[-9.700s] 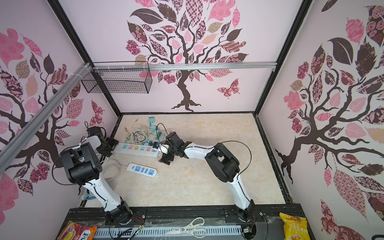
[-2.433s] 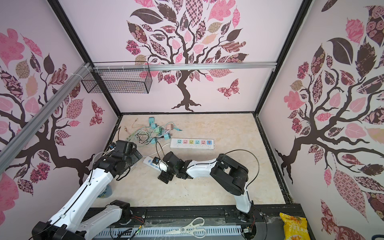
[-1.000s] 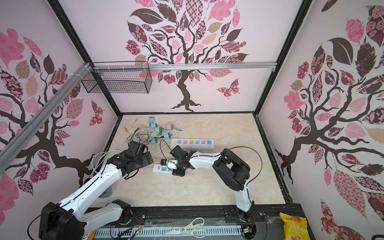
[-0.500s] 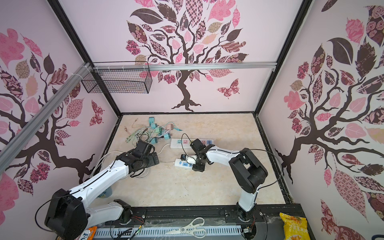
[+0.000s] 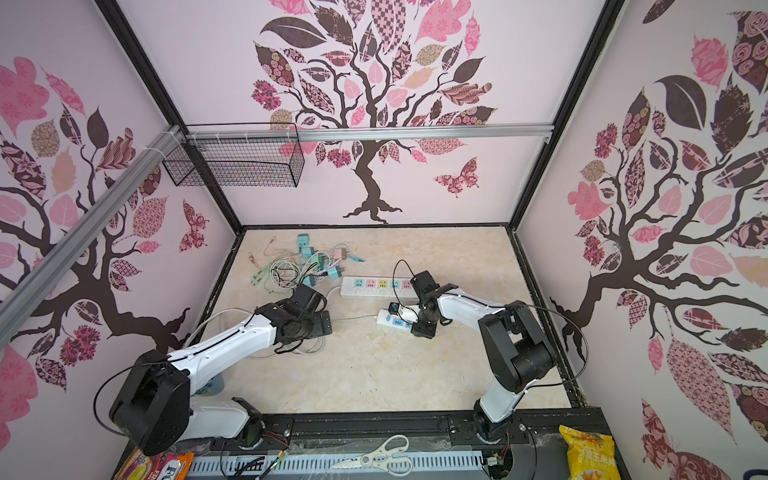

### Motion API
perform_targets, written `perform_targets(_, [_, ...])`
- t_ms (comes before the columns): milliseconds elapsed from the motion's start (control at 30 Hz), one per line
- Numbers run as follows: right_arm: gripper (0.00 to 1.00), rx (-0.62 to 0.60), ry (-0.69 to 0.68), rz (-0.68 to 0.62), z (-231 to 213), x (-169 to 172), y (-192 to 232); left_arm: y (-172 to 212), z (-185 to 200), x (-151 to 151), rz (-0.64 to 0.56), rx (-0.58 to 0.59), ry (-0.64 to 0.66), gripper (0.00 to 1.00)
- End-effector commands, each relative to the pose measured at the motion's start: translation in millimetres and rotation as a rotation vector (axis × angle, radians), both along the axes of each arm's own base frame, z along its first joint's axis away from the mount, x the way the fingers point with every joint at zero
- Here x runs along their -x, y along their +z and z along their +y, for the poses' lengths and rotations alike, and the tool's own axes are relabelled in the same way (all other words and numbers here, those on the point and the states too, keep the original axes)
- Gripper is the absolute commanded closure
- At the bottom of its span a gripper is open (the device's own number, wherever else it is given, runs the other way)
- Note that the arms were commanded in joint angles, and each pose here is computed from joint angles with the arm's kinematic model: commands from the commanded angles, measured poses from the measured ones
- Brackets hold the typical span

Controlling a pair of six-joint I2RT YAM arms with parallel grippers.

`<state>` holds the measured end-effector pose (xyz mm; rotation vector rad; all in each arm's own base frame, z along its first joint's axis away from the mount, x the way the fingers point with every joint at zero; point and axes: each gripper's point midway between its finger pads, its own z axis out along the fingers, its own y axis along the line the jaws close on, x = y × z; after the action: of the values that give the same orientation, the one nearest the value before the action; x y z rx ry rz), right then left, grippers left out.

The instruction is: Insert the plug

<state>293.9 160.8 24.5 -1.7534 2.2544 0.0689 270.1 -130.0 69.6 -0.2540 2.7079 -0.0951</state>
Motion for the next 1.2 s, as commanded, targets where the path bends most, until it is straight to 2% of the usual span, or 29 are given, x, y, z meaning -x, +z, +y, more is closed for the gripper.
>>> perform_targets(0, [0.49, -0.022, 0.061, 0.037, 11, 10, 3, 19, -16, -18, -0.056, 0.036, -0.029, 0.02])
perform_targets(400, [0.48, -0.038, 0.228, 0.072, 42, 47, -3, 26, -10, -22, -0.082, -0.013, -0.048, 0.02])
perform_targets(500, [0.45, -0.032, 0.239, 0.055, 43, 46, -3, 26, -12, -24, -0.077, -0.02, -0.06, 0.02])
perform_targets(633, [0.35, -0.034, 0.251, -0.035, 43, 36, 9, 27, -13, -26, -0.077, -0.024, -0.066, 0.02])
perform_targets(733, [0.19, -0.038, 0.25, -0.045, 42, 37, 20, 33, -15, -31, -0.095, -0.024, -0.066, 0.02])
perform_targets(800, [0.02, -0.072, 0.235, -0.053, 46, 38, 31, 38, -16, -36, -0.113, -0.025, -0.064, 0.02])
perform_targets(900, [0.0, -0.192, 0.151, -0.114, 61, 29, 62, 44, -17, -46, -0.133, -0.019, -0.06, 0.02])
perform_targets(1033, [0.0, -0.392, -0.057, -0.273, 74, 2, 120, 48, -13, -64, -0.134, 0.023, -0.029, 0.02])
perform_targets(1167, [0.0, -0.658, -0.452, -0.573, 52, -40, 186, 50, -3, -82, -0.133, 0.034, 0.017, 0.02])
